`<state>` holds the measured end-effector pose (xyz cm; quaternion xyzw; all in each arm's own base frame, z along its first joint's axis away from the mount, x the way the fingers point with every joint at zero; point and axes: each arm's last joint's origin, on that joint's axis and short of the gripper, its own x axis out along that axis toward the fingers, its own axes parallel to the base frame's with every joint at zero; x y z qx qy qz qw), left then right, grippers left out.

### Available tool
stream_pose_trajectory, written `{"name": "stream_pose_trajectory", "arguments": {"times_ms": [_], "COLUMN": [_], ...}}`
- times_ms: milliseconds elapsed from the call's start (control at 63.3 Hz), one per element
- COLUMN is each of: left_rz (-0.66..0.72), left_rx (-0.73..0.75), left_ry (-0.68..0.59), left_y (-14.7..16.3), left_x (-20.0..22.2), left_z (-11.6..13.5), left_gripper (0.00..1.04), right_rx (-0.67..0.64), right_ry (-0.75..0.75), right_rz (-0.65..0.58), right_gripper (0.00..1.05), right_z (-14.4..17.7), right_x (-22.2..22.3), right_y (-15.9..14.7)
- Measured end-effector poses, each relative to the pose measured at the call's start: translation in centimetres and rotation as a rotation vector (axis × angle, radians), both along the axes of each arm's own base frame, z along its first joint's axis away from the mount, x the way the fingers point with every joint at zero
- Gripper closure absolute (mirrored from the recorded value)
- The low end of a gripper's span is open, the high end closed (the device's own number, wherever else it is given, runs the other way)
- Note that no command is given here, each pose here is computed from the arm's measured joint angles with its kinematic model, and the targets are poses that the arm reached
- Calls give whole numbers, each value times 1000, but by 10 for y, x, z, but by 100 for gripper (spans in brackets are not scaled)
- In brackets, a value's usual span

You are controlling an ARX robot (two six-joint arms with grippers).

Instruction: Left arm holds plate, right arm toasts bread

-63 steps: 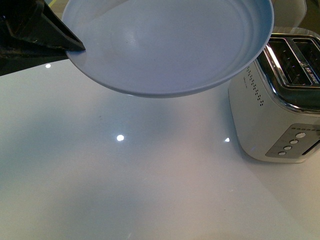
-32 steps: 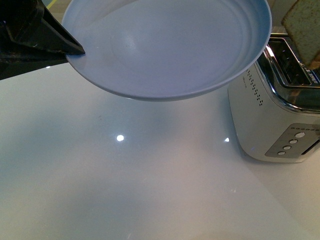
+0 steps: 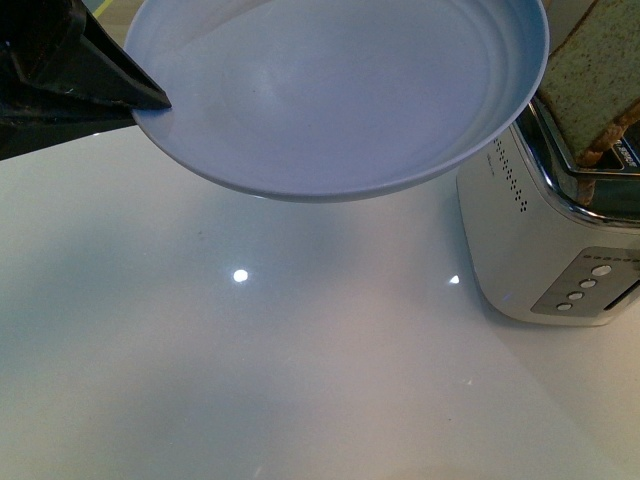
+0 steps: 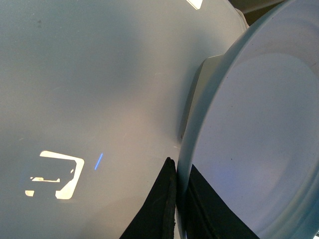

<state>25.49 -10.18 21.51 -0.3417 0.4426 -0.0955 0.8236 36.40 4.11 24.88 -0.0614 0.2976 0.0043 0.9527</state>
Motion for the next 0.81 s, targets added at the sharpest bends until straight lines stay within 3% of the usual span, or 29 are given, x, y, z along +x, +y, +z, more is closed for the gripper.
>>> {"name": "stream_pose_trajectory", "arguments": {"times_ms": [805], "left_rz": [0], "left_rx": [-5], "left_ry": [2], "left_y": [1], "left_x": [0], "left_z": [-2], "left_gripper": [102], "right_rx": [-37], "right_ry": [57], "right_rz": [-102], "right_gripper": [102], "right_z": [-19], "right_x": [4], "right_y": [-18]}}
